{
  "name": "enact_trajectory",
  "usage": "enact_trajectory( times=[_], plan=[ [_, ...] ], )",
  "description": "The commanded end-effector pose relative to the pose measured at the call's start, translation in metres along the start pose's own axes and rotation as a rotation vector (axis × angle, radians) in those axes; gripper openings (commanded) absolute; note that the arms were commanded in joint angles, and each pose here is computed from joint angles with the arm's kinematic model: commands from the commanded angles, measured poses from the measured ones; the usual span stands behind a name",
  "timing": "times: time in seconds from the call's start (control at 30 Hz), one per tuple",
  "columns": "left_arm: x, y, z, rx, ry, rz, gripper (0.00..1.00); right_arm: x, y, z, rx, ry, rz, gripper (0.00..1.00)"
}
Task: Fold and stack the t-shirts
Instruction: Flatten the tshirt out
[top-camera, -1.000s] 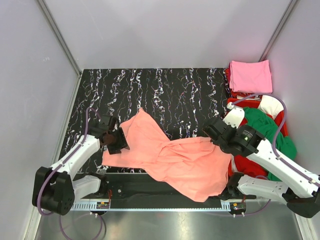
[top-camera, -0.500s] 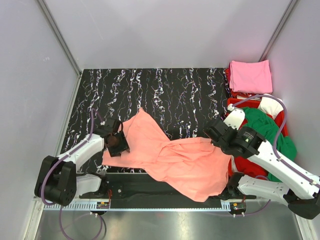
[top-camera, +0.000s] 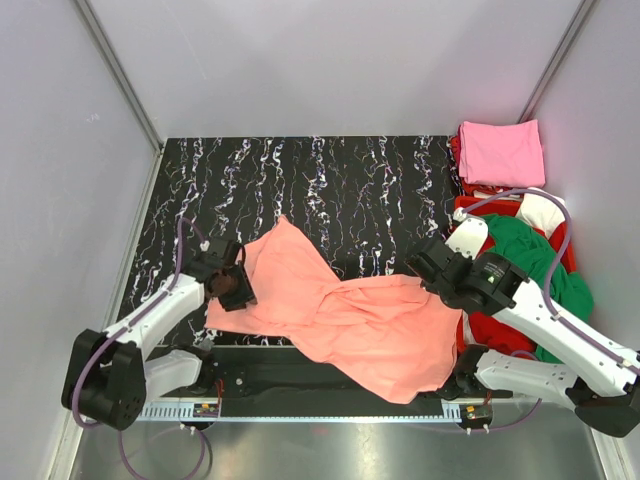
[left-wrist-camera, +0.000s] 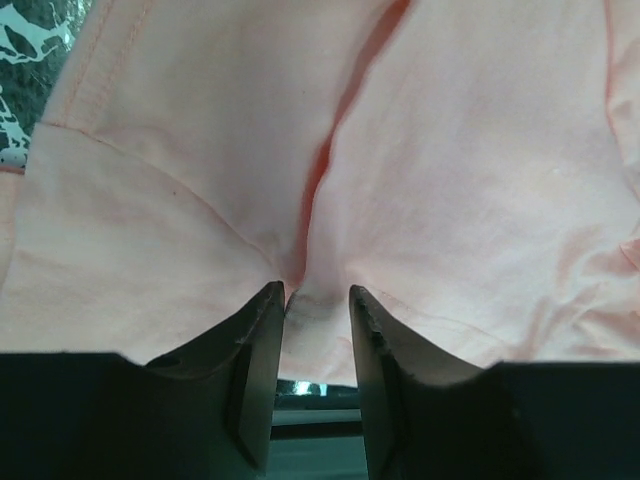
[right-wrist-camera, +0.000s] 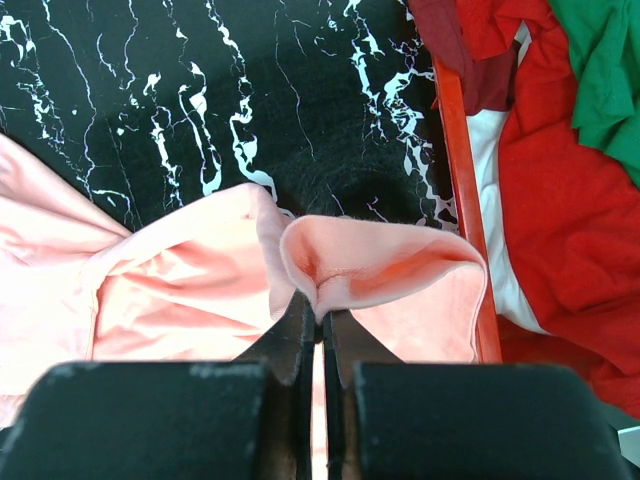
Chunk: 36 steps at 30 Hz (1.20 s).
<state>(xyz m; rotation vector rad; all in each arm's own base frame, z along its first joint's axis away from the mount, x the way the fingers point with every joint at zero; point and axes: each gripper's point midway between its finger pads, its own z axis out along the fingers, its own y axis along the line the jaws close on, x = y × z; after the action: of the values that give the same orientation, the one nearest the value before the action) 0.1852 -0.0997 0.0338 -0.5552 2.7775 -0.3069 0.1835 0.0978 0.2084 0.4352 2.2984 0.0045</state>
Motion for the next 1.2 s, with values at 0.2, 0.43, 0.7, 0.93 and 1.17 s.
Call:
enact_trajectory(
  times=[0.2,0.43,0.7,0.93,1.17],
  plan=[
    [-0.016,-0.02,-0.024,0.078,-0.07,0.021,0.09,-0.004,0.001,-0.001,0.0,-0.015,0.016,0.0],
    [-0.008,-0.03,-0.016,0.142,-0.038,0.053,0.0,-0.003,-0.001,-0.001,0.001,-0.014,0.022,0.0],
    [-0.078,-0.067,-0.145,0.219,-0.33,0.172,0.0,-0.051,0.002,-0.038,-0.079,-0.112,0.086,0.0],
    [-0.122,-0.087,-0.346,0.376,-0.77,0.265,0.0,-0.138,0.0,-0.137,-0.448,-0.345,0.135,0.0],
    [-0.103,-0.065,-0.488,0.518,-1.15,0.352,0.0,-0.175,-0.022,-0.206,-0.696,-0.573,0.057,0.0]
  ],
)
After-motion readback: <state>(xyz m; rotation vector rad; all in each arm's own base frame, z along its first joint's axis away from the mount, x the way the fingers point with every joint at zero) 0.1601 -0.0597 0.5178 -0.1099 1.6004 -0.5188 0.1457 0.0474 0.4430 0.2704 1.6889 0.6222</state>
